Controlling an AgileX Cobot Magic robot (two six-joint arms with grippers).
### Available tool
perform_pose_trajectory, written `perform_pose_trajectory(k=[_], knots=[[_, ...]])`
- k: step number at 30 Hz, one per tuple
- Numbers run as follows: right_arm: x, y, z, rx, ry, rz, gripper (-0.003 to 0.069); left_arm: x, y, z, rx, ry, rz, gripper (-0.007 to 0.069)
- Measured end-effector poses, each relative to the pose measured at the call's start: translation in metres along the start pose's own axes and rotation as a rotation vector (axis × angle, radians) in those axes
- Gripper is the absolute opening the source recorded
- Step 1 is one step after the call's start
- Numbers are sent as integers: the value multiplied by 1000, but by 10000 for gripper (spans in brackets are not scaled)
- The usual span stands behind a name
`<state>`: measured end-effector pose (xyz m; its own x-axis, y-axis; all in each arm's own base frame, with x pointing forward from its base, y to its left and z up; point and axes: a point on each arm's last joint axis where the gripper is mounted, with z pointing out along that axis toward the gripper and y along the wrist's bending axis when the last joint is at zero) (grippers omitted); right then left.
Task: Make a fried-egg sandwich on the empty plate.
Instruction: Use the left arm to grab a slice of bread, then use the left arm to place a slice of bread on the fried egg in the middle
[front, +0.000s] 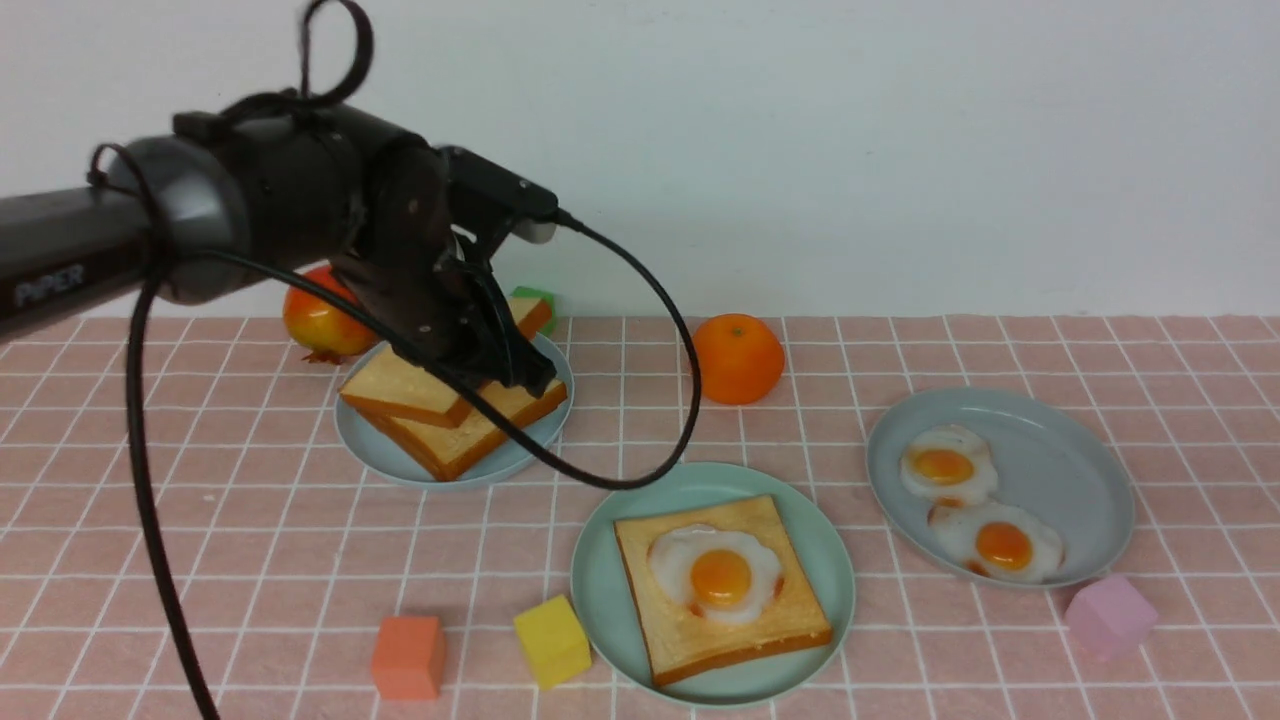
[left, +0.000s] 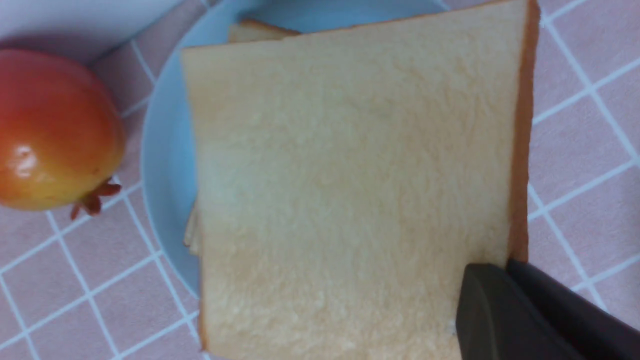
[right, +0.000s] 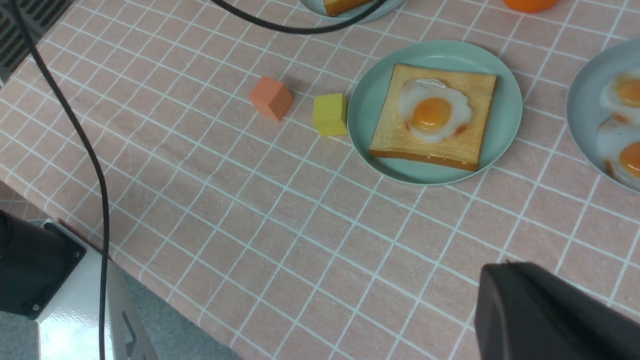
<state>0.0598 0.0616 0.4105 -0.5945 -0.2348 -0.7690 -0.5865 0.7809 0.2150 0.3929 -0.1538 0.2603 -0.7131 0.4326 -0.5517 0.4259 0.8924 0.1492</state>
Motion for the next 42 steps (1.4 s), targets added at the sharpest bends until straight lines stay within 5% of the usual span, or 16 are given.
perform_pose_trajectory(k=[12,17,22,27,42], knots=[[-1,-5,-2,51,-21,-25,14,-2,-7,-41,11,-26,9,13],[4,-8,-14,73,-68,-39,7,2,-51,-66,84,-53,122,13],[20,-11,-37,66,-115,-40,7,16,-127,-78,235,-17,364,13],[32,-14,-44,63,-132,-40,7,30,-162,-66,287,34,522,13],[44,-17,-37,65,-116,-14,8,39,-179,-36,324,29,678,13]])
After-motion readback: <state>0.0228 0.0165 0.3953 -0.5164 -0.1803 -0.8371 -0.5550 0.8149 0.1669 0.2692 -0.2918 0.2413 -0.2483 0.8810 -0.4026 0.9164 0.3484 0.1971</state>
